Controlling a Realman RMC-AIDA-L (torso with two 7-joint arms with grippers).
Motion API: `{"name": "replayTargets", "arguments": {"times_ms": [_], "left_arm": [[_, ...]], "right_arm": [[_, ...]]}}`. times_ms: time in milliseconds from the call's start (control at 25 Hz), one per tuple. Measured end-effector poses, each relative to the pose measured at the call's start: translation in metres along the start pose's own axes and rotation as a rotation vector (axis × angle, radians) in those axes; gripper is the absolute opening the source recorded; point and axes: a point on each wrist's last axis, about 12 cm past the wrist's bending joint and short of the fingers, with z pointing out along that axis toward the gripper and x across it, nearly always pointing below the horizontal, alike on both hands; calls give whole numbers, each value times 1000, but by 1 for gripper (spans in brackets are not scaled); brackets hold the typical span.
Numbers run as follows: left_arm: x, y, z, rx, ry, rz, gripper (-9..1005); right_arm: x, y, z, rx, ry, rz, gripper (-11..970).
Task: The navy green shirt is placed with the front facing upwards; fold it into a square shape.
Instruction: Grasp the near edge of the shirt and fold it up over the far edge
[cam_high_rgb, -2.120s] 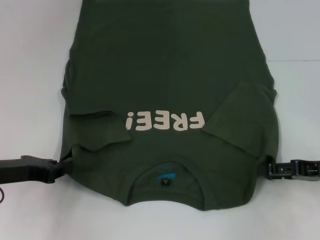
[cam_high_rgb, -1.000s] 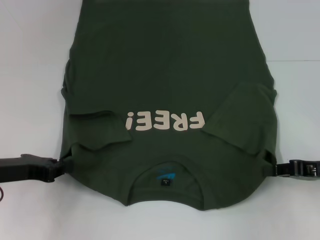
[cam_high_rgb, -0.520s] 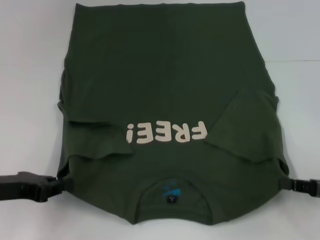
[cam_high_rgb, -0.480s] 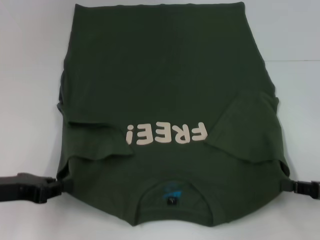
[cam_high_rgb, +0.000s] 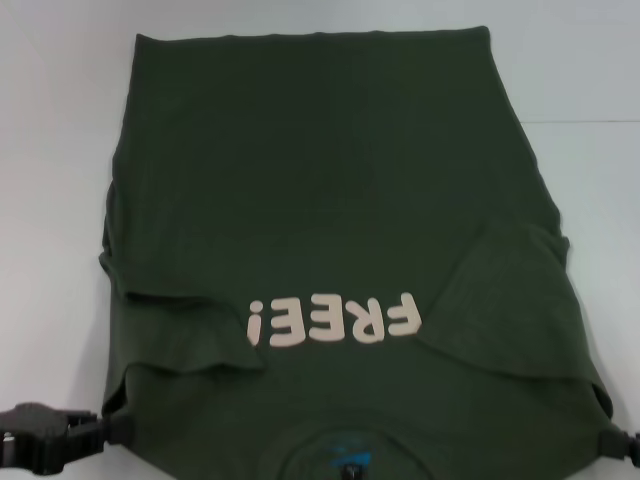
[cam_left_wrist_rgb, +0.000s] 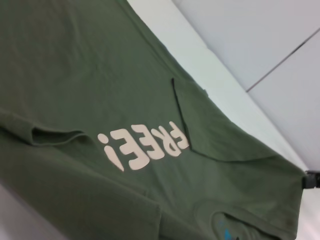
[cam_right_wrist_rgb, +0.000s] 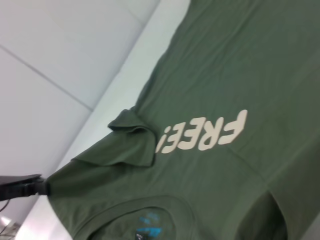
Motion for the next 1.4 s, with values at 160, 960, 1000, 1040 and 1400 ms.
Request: {"name": "replayTargets", "arguments": {"times_ms": [160,960,1000,1040,1400], "left_arm": [[13,-5,-7,36,-18,-21,40],[-49,20,26,56,-164,-10,39],[-59,23,32,48,-173,-4,39],[-71,26,40,38,-182,1,39],[-135,38,83,-127,-289,33,40]], "right_arm": [[15,7,-10,-39,4,-18,90],[-54,-2,7,0,-115,-132,122],[-64,-3,13,10,-120,-144,124],[-77,-5,20,29,-126,-162,125],[-156,-15,72,199,-188,-248,140]]}}
